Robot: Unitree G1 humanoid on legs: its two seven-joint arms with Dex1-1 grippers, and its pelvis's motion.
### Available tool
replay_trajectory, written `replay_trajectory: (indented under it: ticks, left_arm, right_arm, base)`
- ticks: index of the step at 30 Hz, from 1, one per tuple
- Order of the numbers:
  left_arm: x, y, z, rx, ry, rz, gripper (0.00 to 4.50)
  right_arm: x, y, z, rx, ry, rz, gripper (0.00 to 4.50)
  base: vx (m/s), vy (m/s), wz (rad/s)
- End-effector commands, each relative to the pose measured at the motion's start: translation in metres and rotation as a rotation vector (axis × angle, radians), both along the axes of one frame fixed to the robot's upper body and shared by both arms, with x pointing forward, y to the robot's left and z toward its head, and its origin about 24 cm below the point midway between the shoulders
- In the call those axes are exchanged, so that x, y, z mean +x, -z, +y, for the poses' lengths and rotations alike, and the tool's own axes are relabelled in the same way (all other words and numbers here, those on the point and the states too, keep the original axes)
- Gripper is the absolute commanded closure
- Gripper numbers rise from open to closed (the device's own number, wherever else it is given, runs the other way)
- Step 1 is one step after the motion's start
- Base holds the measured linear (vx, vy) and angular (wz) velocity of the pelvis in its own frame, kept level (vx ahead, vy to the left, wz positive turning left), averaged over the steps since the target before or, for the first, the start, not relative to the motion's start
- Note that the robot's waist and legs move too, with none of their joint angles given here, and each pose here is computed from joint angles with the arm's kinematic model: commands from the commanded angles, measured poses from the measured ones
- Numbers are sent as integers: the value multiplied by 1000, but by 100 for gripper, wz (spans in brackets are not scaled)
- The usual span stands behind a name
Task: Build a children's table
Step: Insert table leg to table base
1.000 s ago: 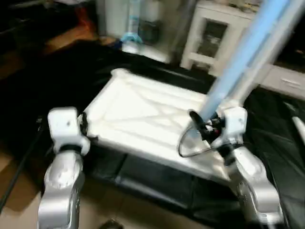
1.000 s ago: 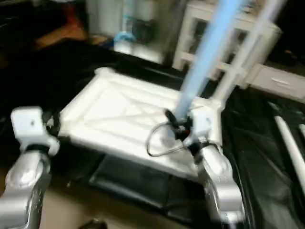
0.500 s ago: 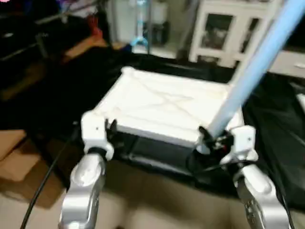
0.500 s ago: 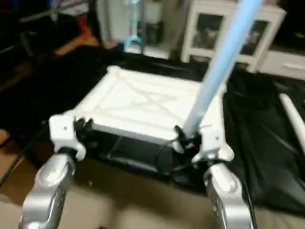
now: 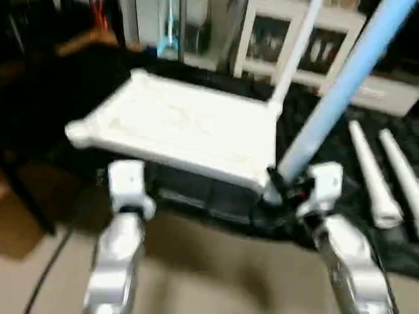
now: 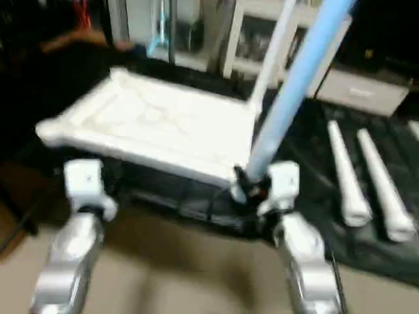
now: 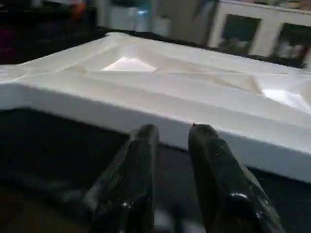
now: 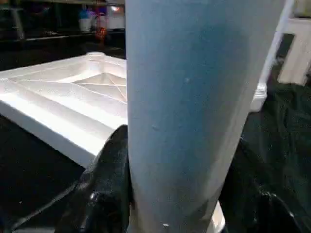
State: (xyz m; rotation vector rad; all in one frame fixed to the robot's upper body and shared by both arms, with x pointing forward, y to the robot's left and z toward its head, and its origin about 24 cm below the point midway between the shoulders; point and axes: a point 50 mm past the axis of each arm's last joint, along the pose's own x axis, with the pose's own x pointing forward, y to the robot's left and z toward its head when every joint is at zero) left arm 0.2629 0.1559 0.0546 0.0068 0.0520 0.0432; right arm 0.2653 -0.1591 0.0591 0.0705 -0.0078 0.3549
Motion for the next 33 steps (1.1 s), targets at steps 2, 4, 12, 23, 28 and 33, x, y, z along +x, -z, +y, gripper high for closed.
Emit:
replay_trajectory:
  ticks: [2,4,12,23,28,33]
  left_arm:
    - [0,-5,-10,1,27,-23,322]
    - [0,-5,-7,61,36,-29,322]
    - [1,-14,1,2,63,-71,322]
    - [9,-20,0,23,99,-92,322]
    - [12,-22,0,26,106,-98,322]
    - [15,-21,-1,27,117,-97,322]
  right_arm:
    - [6,-3,-12,19,29,0,262]
    - [8,-2,-14,30,44,6,262]
    - [8,-1,-9,49,56,10,262]
    - [11,-6,-3,89,32,-16,262]
    - [12,-7,-1,89,13,-22,262]
    - [12,-8,-2,88,14,-28,262]
  base:
    - [-61,-161,3]
    - [-83,-251,-7]
    - [-76,-184,-7]
    - [12,40,-9]
    - [96,46,-7]
    - [167,20,8]
